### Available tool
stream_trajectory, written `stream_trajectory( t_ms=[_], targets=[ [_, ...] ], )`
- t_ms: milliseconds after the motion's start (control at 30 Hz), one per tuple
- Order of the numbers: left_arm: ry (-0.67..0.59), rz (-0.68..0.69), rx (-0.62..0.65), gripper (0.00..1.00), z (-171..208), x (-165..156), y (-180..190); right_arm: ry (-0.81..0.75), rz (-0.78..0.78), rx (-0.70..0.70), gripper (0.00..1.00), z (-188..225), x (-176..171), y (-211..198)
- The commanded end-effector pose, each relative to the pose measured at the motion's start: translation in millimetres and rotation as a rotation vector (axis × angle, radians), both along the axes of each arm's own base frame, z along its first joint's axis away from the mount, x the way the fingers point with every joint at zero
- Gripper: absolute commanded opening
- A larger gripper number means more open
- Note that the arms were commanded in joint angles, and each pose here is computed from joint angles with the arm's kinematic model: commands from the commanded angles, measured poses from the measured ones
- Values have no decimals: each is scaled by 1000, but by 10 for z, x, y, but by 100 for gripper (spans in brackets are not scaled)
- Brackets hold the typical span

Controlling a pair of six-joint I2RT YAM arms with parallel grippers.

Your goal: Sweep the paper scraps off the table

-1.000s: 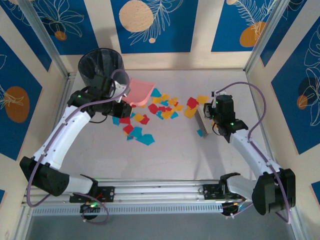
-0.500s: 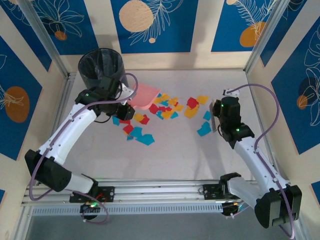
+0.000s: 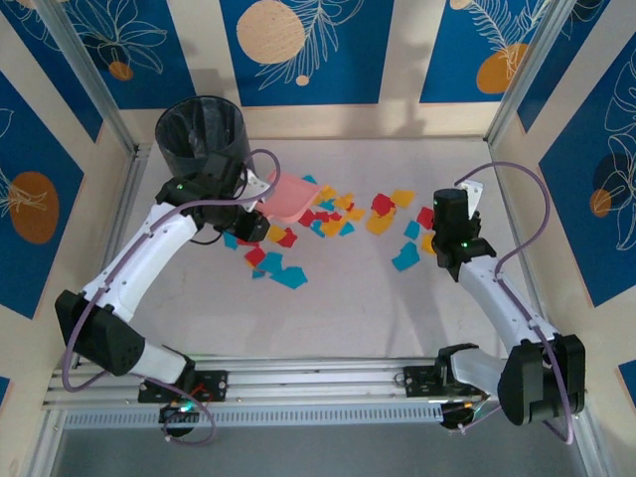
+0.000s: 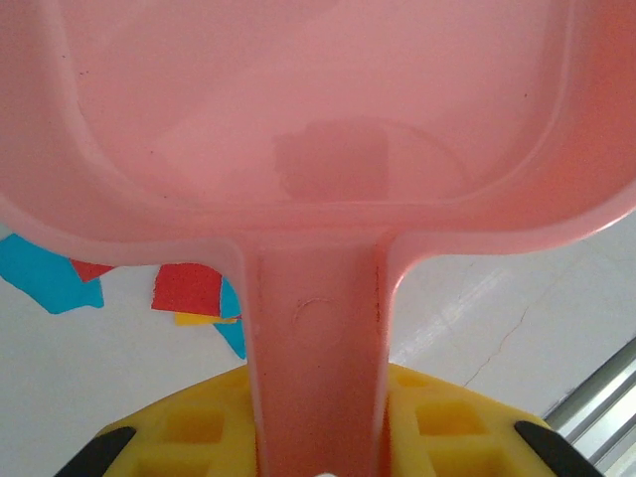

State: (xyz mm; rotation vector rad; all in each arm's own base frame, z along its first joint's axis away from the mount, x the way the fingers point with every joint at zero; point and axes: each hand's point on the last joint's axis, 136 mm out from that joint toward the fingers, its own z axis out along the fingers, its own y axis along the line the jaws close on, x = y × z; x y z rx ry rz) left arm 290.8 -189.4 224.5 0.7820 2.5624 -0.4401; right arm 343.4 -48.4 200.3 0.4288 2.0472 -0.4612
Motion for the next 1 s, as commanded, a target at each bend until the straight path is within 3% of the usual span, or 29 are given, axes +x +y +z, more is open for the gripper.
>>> stream_trajectory(
  t_ms=[0, 267, 533, 767, 967],
  targets=[
    [14, -58, 20, 0, -50, -122, -31, -76, -62, -24, 0, 176, 123, -134],
    [33, -72, 21, 0, -99, -159, -77, -35, 114, 1, 0, -39, 423, 83],
    [45, -88, 22, 0, -119, -190, -107, 54, 286, 52, 0, -292, 495, 408],
    [66, -118, 36, 0, -193, -232, -155, 119, 471, 52, 0, -376, 390, 833],
    [104, -171, 58, 0, -316, -318, -230, 137, 537, 66, 0, -372, 240, 1087]
  ],
)
